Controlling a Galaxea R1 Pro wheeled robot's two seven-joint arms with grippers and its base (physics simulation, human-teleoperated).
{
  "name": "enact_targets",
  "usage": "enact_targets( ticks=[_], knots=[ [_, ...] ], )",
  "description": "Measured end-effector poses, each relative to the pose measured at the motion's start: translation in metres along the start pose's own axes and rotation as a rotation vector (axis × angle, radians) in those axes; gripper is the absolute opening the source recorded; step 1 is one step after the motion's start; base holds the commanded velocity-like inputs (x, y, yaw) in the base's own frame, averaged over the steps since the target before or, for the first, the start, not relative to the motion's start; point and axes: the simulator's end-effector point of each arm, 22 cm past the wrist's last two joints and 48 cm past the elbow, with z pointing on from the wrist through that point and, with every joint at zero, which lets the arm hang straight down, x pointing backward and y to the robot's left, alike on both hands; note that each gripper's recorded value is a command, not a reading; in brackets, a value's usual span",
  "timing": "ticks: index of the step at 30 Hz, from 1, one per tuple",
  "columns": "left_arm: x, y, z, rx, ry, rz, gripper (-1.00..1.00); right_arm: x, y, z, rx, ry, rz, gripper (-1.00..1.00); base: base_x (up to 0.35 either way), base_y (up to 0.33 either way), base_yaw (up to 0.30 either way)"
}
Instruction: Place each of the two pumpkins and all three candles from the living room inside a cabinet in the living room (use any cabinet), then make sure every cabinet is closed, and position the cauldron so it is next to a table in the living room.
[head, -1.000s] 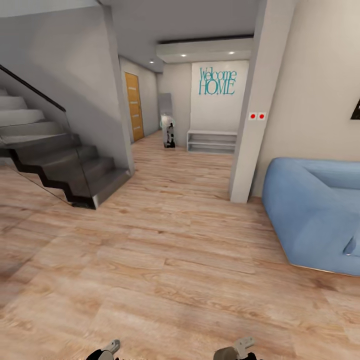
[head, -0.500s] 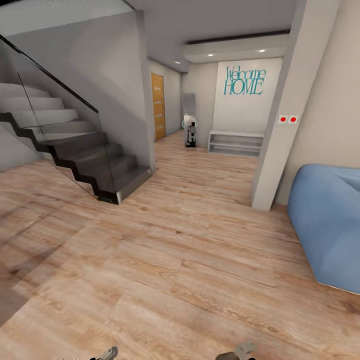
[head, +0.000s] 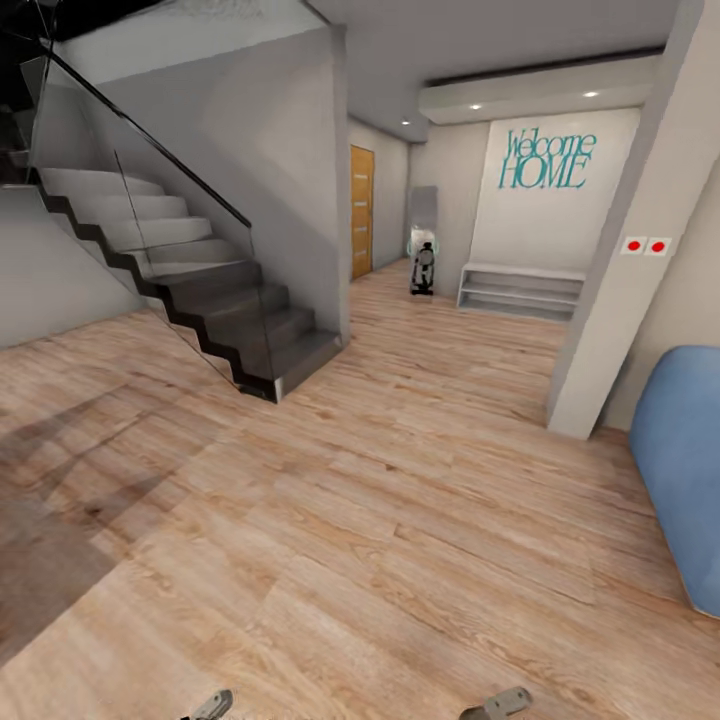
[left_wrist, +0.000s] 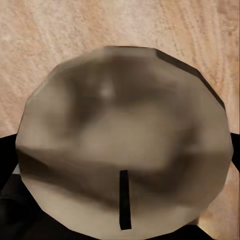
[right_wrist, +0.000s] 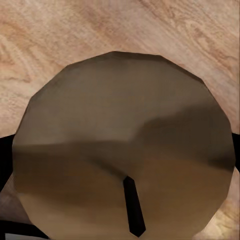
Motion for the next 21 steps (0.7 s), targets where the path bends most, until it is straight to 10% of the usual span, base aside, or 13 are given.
enact_targets(
  ticks=[21],
  knots=[
    [-0.004,0.003,-0.031,-0.013,-0.002,-0.007,-1.00,-0.002,0.001,-0.030,-0.008,0.021,0.002,-1.00,0.000,0.000,0.252]
  ],
)
